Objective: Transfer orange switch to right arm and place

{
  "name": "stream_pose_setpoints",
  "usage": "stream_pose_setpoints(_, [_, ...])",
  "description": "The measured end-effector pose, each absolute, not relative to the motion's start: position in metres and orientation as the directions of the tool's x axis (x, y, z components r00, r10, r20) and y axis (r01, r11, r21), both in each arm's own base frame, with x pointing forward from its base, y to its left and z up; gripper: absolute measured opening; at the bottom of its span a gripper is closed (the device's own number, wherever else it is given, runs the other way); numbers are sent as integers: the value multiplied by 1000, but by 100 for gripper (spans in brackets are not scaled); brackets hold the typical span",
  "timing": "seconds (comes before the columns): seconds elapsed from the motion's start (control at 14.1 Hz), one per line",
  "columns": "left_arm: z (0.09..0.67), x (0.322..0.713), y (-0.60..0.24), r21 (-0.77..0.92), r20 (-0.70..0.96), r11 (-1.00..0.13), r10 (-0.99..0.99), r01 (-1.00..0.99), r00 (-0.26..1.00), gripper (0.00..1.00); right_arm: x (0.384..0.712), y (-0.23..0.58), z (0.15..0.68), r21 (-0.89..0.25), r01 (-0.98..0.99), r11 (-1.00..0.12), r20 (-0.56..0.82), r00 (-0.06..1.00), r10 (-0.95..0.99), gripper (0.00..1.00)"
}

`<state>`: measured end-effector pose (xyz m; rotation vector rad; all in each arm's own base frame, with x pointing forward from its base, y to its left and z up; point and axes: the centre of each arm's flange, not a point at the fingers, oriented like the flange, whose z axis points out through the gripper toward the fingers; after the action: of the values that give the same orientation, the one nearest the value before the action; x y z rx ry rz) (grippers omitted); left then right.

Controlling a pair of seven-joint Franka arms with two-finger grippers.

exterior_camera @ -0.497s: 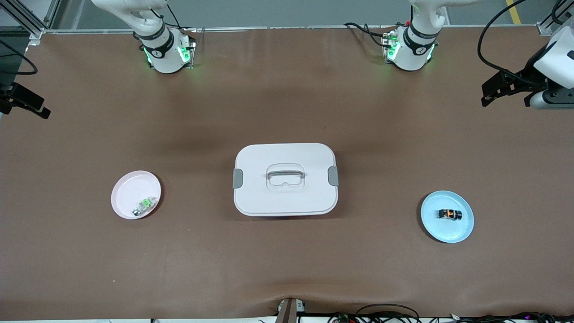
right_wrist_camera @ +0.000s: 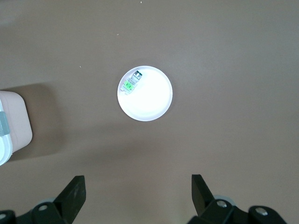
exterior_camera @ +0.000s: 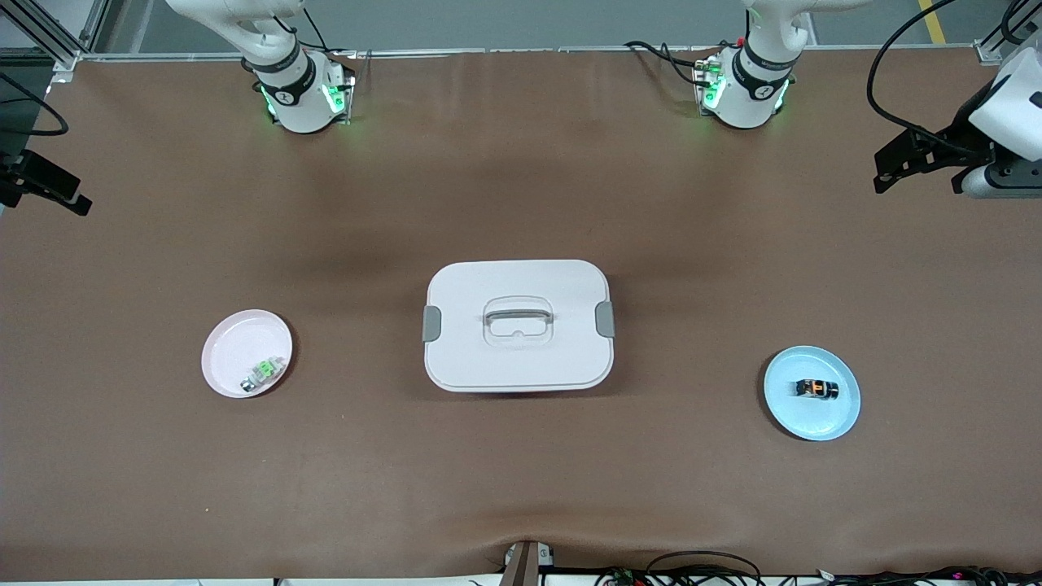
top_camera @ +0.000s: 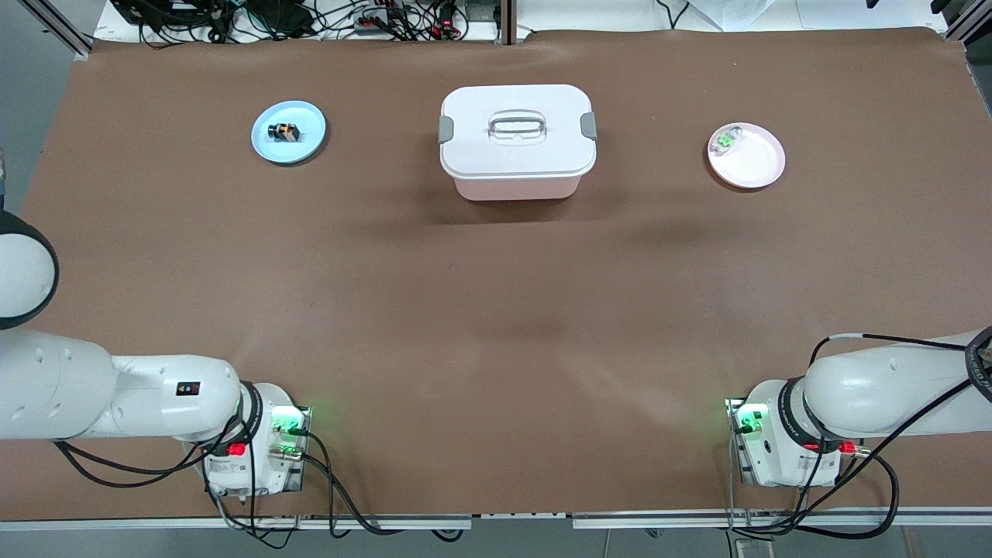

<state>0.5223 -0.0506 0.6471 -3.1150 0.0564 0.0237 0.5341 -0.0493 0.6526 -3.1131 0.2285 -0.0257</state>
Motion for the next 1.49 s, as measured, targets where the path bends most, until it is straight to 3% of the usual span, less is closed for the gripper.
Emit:
stream_pose_setpoints(0.99, [610,548,-29,-21,-43,-1000,2,1,999,100,534,-49,653,-21,-146,-989,15,989,-146,100])
stream_pose_setpoints(1.49, [524,581,-19,-10,32,-1000,16,16,999,100,534,-49,653,-21,-146,-989,15,989,-146,100])
